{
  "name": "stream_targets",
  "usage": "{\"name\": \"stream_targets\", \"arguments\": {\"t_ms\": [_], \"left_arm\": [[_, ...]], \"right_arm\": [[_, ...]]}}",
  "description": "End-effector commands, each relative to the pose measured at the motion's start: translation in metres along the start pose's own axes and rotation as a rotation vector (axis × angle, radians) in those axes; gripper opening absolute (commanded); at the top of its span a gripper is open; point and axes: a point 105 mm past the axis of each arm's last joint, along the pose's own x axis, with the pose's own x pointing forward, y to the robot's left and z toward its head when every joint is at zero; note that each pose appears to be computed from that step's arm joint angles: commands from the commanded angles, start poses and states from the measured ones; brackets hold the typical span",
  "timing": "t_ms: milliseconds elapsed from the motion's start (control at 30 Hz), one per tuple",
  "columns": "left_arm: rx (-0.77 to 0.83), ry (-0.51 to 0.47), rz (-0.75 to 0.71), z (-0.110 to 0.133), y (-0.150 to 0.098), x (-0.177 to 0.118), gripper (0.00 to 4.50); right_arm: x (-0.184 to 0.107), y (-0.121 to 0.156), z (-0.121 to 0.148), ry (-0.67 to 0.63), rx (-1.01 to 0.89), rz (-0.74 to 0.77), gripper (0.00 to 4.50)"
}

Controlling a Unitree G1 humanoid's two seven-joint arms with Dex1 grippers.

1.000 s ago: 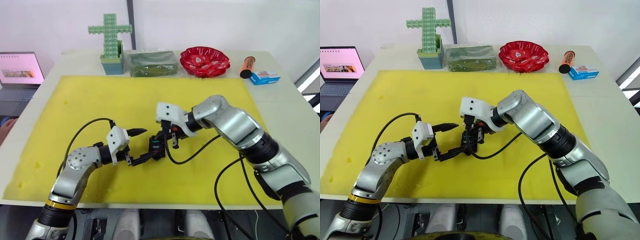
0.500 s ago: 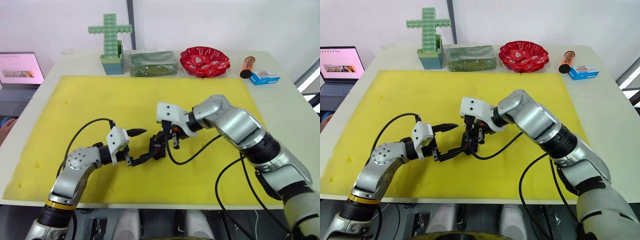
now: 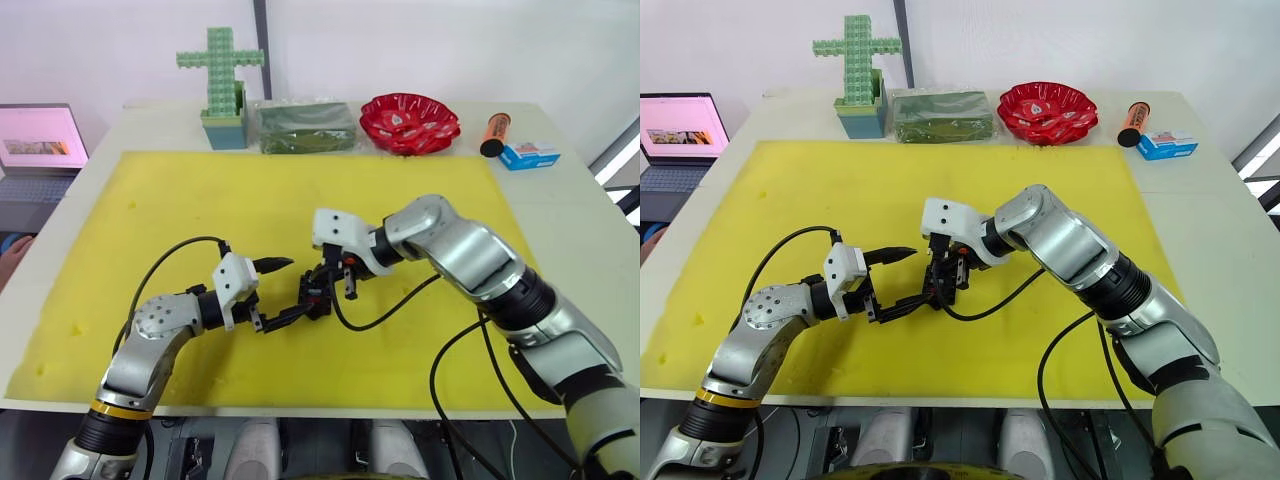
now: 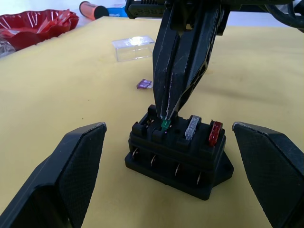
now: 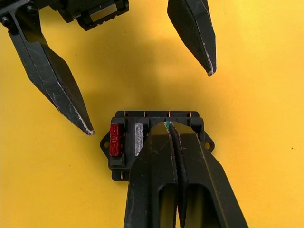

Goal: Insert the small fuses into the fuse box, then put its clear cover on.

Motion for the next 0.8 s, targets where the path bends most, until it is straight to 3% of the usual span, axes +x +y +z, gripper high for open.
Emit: {"name": "stream_targets", "arguments": {"t_ms": [33, 633, 733, 800], "left_arm": [[0.042, -0.023, 0.001, 0.012, 0.0, -0.001, 4.5], [0.043, -0.019, 0.003, 0.011, 0.001, -0.002, 4.5], [0.043, -0.018, 0.003, 0.011, 0.001, -0.002, 4.5], [0.042, -0.017, 0.003, 0.011, 0.001, -0.003, 4.5]], "right_arm": [[0.002, -0.003, -0.01, 0.028, 0.009, -0.017, 0.03], [0.019, -0.001, -0.056, 0.094, 0.124, -0.011, 0.03], [0.016, -0.002, -0.052, 0.07, 0.119, -0.01, 0.03], [0.011, -0.003, -0.034, -0.015, 0.108, -0.01, 0.03]]}}
